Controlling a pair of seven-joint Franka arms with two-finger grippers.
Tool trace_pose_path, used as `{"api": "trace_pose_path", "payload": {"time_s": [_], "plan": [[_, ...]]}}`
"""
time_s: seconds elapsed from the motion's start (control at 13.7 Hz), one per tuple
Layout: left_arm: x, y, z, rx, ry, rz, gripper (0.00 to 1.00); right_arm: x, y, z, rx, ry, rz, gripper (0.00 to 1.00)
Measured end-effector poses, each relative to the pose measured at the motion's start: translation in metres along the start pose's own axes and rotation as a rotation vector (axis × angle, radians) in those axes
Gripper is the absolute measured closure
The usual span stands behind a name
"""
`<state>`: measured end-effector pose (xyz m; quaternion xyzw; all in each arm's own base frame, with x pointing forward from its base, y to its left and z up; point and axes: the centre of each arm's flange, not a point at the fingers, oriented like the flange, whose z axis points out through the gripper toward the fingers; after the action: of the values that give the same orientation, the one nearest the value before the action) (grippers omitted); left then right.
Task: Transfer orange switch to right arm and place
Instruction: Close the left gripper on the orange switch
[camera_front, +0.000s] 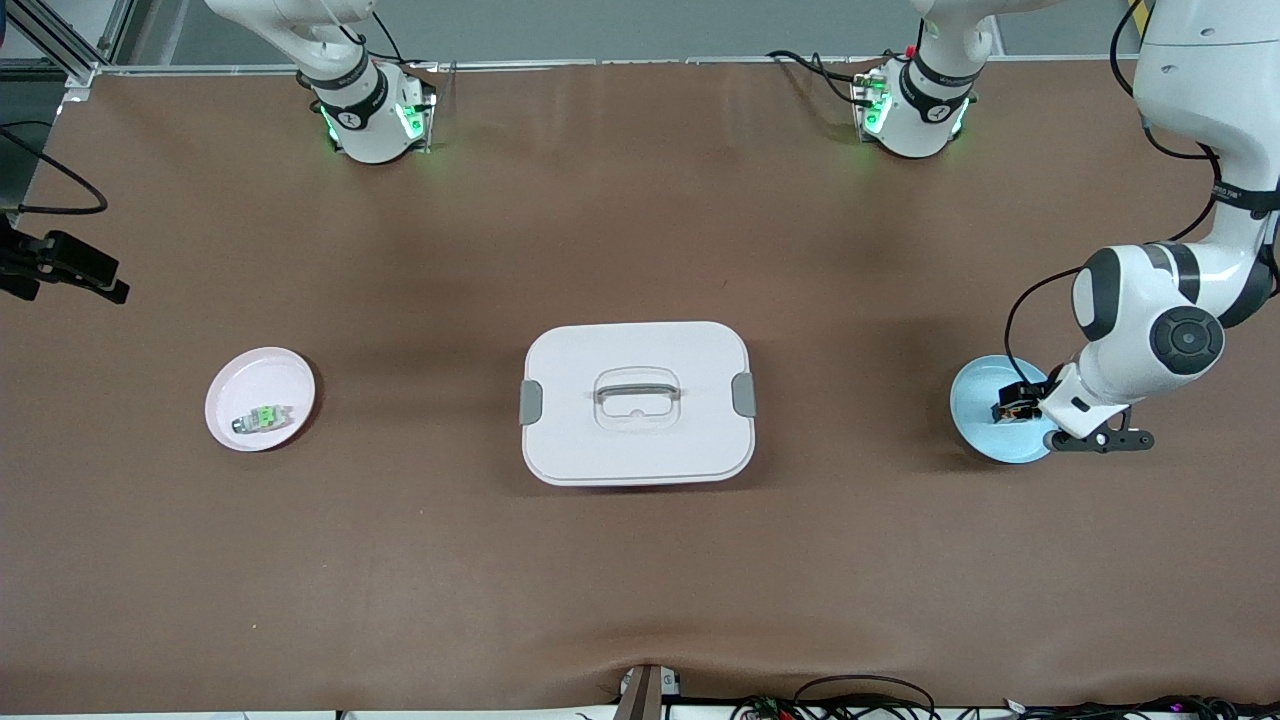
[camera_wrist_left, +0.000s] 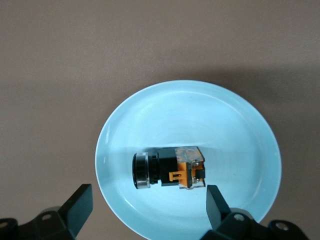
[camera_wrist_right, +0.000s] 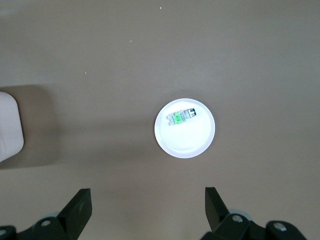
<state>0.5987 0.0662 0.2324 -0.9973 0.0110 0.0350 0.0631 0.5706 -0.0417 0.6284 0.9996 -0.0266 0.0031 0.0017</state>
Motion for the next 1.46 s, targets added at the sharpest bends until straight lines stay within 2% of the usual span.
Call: {"api": "trace_pose_path", "payload": {"time_s": [0.88, 1.32, 1.39, 1.46], "plan": [[0.000, 0.010, 0.028, -0.015, 0.040, 0.013, 0.00, 0.000, 0.000, 0.000, 0.000, -0.003, -0.007, 0.00], [-0.001, 0.012, 0.041, -0.019, 0.035, 0.015, 0.00, -0.001, 0.000, 0.002, 0.000, -0.012, -0.007, 0.00], [-0.001, 0.012, 0.042, -0.020, 0.034, 0.015, 0.04, -0.001, 0.000, 0.002, 0.000, -0.013, -0.007, 0.00], [-0.001, 0.012, 0.043, -0.020, 0.031, 0.015, 0.04, -0.001, 0.000, 0.002, 0.000, -0.013, -0.007, 0.00]]}}
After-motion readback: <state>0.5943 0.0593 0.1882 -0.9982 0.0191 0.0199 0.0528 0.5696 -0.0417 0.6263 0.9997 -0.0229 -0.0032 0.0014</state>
